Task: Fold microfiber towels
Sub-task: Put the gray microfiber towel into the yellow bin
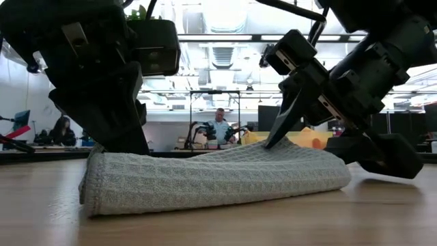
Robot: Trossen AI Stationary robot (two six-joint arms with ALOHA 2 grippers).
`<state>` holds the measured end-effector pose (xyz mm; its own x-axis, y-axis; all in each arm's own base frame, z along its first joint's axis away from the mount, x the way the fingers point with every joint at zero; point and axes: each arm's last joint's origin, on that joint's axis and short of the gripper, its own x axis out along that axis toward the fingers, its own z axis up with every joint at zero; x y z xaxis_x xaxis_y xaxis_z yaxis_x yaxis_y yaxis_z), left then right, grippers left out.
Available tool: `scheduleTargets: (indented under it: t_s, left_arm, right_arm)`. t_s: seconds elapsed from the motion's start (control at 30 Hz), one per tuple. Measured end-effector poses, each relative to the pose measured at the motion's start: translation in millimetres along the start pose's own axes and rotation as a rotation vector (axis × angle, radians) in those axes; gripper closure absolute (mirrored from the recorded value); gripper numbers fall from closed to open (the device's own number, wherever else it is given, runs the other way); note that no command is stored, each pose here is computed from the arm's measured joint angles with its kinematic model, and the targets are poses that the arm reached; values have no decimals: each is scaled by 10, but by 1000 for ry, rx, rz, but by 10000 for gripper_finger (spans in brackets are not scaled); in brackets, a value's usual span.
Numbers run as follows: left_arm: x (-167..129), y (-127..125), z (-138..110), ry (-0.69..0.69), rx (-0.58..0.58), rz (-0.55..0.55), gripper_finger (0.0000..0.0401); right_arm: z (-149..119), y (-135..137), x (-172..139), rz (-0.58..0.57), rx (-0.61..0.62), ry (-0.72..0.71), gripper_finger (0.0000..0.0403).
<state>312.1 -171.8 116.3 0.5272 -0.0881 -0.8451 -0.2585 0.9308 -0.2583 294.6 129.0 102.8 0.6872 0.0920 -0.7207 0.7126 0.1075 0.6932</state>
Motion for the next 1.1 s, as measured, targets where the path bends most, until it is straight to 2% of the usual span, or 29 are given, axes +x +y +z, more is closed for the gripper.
scheduleTargets:
  t_s: [0.13, 0.23, 0.37, 0.53, 0.57, 0.7, 0.83, 0.97, 1.1]
  left_arm:
    - [1, 0, 1, -3, 0, 2, 265]
    - [2, 5, 4, -9, -1, 8, 265]
    - [1, 4, 7, -14, -1, 12, 265]
    - [-101, -23, 67, -48, 24, -5, 265]
    - [-128, -28, 81, -57, 36, -9, 265]
    - [-318, -4, 168, -119, 111, 17, 265]
    - [-647, 0, 352, -271, 120, 24, 258]
    - [-873, 52, 485, -340, 123, 11, 230]
    - [-1037, 105, 596, -399, 89, -6, 197]
  right_arm:
    - [-14, -38, 61, -29, -69, 34, 190]
    - [-24, -41, 100, -25, -128, 41, 216]
    - [-2, -29, 120, -18, -181, 64, 276]
    - [13, 6, 127, -6, -315, 110, 374]
    - [10, 18, 124, -2, -344, 112, 381]
    - [-1, 82, 98, 17, -423, 111, 387]
    - [16, 144, 62, -17, -565, 69, 388]
    - [36, 274, -16, -97, -714, 15, 389]
    - [5, 522, -122, -138, -903, 8, 390]
